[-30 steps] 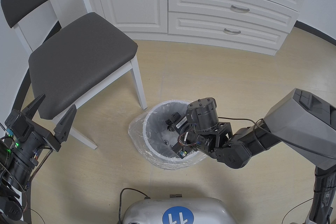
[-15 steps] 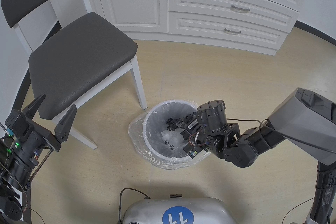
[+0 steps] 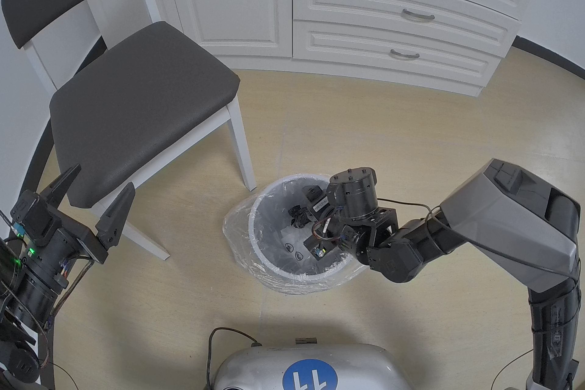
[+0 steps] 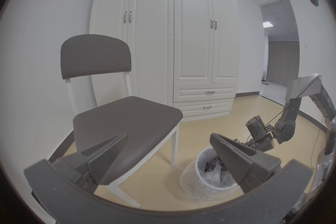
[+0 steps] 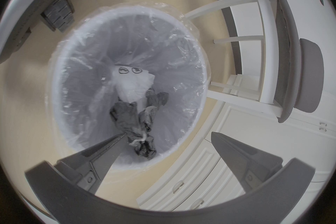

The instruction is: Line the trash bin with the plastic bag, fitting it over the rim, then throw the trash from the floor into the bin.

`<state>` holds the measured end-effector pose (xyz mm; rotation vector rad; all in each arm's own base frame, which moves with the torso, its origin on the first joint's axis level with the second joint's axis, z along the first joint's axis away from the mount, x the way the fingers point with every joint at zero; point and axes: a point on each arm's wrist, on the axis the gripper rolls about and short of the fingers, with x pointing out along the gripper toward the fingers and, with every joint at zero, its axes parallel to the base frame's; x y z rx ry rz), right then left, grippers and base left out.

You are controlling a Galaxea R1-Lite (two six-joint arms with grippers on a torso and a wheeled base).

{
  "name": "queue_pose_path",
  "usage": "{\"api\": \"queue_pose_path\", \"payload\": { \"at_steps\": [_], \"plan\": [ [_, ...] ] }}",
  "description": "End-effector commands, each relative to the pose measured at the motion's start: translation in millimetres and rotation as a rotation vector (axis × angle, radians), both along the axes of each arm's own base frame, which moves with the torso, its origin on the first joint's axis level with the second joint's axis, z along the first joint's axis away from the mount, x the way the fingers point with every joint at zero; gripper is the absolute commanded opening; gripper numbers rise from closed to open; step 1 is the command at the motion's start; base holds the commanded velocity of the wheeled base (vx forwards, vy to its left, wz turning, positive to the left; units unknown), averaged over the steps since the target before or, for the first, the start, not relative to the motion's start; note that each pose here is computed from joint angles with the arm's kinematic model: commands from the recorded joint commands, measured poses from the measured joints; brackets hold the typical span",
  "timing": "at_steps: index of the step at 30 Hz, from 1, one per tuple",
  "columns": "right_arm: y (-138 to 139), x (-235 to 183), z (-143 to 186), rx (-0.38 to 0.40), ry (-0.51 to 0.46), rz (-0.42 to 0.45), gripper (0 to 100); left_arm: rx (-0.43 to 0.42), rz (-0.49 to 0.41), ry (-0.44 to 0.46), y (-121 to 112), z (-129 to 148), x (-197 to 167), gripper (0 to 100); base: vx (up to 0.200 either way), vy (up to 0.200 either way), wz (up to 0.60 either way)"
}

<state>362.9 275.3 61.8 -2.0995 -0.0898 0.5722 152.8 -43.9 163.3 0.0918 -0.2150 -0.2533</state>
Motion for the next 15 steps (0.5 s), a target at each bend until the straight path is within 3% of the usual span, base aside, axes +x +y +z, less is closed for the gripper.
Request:
{"api": "queue_pose_path", "payload": {
  "at_steps": [1, 8, 15],
  "plan": [
    [17, 9, -11, 0.017, -0.01, 0.02, 100, 0.001, 0.001, 0.01, 0, -2, 2, 100, 0.0, 0.0, 0.0],
    [47, 11, -13, 0.106, -0.029, 0.04, 100, 0.002, 0.003, 0.012, 0, -2, 2, 100, 0.0, 0.0, 0.0],
    [50, 10, -1, 0.134, -0.049, 0.049, 100, 0.001, 0.013, 0.01, 1, -2, 2, 100, 0.0, 0.0, 0.0]
  ]
}}
